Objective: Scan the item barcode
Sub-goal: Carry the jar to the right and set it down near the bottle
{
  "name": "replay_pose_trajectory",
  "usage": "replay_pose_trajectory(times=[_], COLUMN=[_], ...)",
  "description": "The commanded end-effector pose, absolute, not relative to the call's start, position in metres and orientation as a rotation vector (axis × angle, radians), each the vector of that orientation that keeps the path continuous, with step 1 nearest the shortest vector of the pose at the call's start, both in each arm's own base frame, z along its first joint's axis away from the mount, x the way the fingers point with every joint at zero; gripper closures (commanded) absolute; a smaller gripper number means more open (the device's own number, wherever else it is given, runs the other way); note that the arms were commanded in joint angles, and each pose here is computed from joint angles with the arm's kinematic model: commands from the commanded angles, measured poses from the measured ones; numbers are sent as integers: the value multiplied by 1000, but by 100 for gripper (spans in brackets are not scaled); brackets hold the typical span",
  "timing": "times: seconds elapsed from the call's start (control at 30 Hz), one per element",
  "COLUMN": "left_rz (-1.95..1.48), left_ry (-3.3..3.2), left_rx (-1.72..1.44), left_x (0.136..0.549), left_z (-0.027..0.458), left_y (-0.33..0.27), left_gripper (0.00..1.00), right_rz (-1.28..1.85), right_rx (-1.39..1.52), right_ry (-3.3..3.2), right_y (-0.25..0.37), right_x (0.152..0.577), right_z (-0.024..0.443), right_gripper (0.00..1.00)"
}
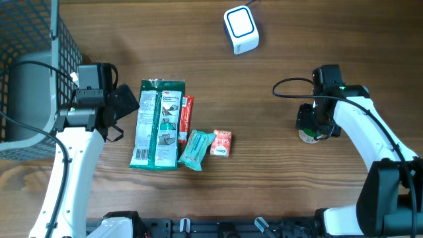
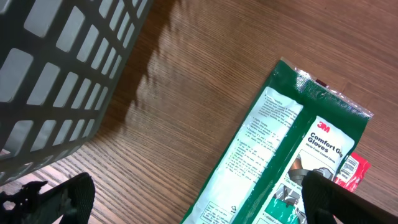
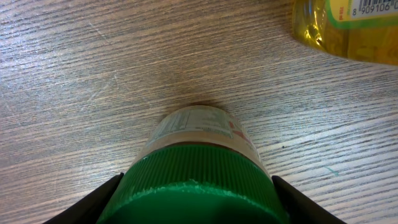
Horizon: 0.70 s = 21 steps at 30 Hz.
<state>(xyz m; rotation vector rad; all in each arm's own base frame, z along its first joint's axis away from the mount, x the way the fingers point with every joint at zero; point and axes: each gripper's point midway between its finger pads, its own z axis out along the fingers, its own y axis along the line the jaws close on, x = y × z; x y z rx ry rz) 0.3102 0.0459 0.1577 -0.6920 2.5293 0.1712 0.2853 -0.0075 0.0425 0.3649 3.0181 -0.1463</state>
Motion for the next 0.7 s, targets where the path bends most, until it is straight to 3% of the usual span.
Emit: replay_pose_trajectory(times=[0.0,0.47,0.57,0.67], left_rz=[181,180,181,181], left_ry=[2509,2509,2509,2509], left_rx=[-715,-715,-715,-715], left_x=[312,312,312,312], left_z=[161,161,161,161], left_y=[49,49,49,49], left_gripper=[0,0,0,0], right_rz=[-186,-186,-185,-184], right_rx=[385,385,384,384], right_ry=[3022,3022,3022,3016], right_y=[-12,-12,-12,-12], right_x=[282,282,282,284], right_z=[39,39,39,42], right_gripper=[71,36,22,22])
